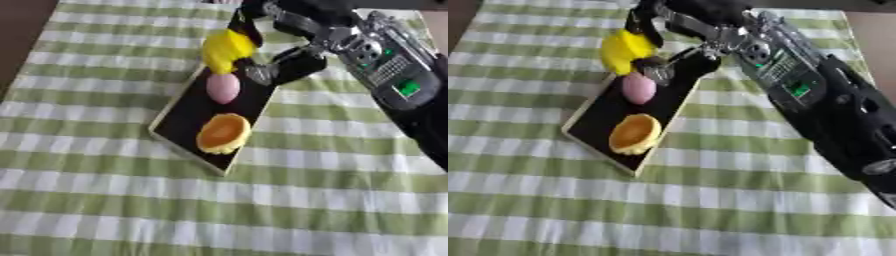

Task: Pick up objects on the table and place them in the box.

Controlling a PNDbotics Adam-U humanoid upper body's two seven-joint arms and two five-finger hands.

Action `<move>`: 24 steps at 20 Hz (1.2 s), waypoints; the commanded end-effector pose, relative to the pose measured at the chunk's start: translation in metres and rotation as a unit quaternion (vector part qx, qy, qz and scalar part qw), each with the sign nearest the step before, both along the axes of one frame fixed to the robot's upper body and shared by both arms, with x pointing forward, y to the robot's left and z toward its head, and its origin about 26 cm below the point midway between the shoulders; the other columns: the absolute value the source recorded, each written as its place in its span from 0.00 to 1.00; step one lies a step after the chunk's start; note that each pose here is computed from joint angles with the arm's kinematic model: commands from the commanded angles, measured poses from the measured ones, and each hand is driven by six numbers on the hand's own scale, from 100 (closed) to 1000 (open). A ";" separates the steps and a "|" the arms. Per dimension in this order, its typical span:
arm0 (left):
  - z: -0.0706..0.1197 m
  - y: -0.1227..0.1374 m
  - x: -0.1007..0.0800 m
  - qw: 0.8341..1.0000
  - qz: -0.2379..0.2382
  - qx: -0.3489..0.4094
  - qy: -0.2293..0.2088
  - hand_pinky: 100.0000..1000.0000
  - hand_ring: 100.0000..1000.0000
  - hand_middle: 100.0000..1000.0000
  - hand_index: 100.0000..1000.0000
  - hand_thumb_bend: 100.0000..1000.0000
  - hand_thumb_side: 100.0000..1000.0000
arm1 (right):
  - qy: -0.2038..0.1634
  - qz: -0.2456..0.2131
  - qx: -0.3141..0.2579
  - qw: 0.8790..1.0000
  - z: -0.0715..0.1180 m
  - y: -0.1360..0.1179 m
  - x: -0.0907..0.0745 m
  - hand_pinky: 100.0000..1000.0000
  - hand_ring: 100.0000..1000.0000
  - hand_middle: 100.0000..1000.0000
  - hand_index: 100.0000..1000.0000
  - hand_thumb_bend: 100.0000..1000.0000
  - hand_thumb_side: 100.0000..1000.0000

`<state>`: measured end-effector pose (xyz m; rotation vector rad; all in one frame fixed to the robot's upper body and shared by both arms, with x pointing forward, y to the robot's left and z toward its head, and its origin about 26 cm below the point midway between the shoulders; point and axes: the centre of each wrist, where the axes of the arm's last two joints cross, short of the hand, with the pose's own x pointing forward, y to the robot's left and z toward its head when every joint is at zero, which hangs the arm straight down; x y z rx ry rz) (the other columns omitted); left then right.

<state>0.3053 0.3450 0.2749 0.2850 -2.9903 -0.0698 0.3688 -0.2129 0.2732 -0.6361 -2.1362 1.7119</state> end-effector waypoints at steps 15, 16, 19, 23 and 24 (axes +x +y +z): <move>0.008 0.003 -0.006 1.000 0.003 0.010 0.000 0.71 0.75 0.66 0.82 0.00 0.32 | -0.015 -0.011 -0.143 0.990 -0.020 0.000 0.013 1.00 1.00 0.82 0.94 0.06 0.16; 0.008 0.003 -0.006 1.000 0.003 0.010 0.000 0.71 0.75 0.66 0.82 0.00 0.32 | -0.020 -0.007 -0.145 0.989 -0.017 -0.001 0.011 1.00 1.00 0.82 0.95 0.09 0.14; 0.007 0.004 -0.006 1.000 0.002 0.010 0.002 0.70 0.75 0.66 0.82 0.00 0.32 | -0.031 0.001 -0.141 0.990 -0.008 -0.004 0.005 1.00 0.99 0.82 0.94 0.08 0.07; 0.006 0.003 -0.005 1.000 0.000 0.011 0.003 0.70 0.75 0.66 0.82 0.00 0.32 | -0.033 0.000 -0.094 0.995 0.007 -0.009 -0.002 0.99 0.98 0.78 0.93 0.00 0.00; 0.006 0.004 -0.004 1.000 0.001 0.011 0.003 0.70 0.75 0.66 0.82 0.00 0.32 | -0.032 -0.002 -0.070 0.997 0.013 -0.012 -0.005 0.99 0.98 0.78 0.93 0.00 0.00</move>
